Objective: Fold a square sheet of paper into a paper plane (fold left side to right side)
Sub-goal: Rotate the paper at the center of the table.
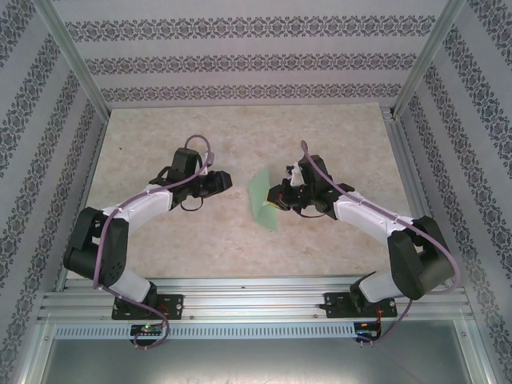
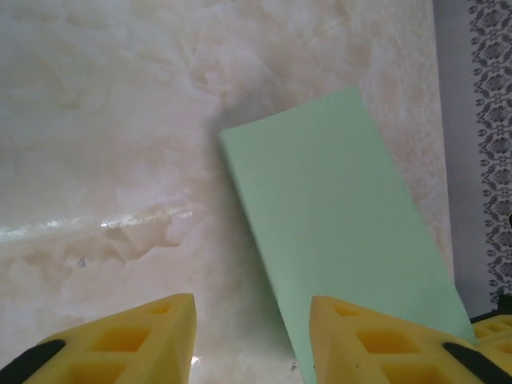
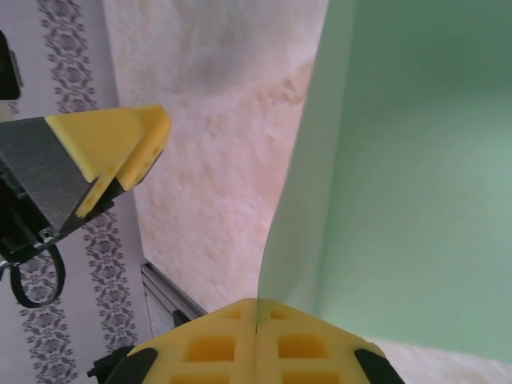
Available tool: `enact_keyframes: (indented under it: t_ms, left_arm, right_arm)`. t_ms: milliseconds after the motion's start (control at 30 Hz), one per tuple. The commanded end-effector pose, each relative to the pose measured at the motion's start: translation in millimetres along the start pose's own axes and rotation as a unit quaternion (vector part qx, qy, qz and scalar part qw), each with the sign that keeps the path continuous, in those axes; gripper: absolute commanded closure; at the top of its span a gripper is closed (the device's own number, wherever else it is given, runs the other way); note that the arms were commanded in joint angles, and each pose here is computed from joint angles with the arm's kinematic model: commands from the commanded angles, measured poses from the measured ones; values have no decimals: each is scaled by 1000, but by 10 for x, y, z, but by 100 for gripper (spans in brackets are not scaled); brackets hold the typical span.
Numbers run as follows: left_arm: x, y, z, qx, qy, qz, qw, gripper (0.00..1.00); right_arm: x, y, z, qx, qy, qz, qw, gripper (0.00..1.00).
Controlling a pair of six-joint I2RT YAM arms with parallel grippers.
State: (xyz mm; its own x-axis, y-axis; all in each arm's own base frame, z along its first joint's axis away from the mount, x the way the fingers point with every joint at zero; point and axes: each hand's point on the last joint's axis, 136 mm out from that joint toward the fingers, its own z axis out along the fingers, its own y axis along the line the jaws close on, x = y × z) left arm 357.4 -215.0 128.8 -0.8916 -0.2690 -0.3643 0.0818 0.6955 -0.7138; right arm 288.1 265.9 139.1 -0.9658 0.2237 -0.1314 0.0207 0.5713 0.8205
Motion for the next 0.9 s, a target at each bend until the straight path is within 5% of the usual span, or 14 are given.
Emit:
enact_keyframes:
  t_ms: [0, 500, 867]
  left_arm:
    - [-94, -73, -144, 6, -4, 9, 1000, 56]
    - [206, -108, 39, 29, 46, 31, 998, 57]
    - [514, -363, 695, 32, 115, 67, 991, 61]
  right_arm:
    - [-43, 228, 35, -34, -11, -3, 999, 99]
    - [376, -580, 233, 92, 40, 6, 995, 95]
    - [306, -826, -57, 173, 16, -11, 985, 66]
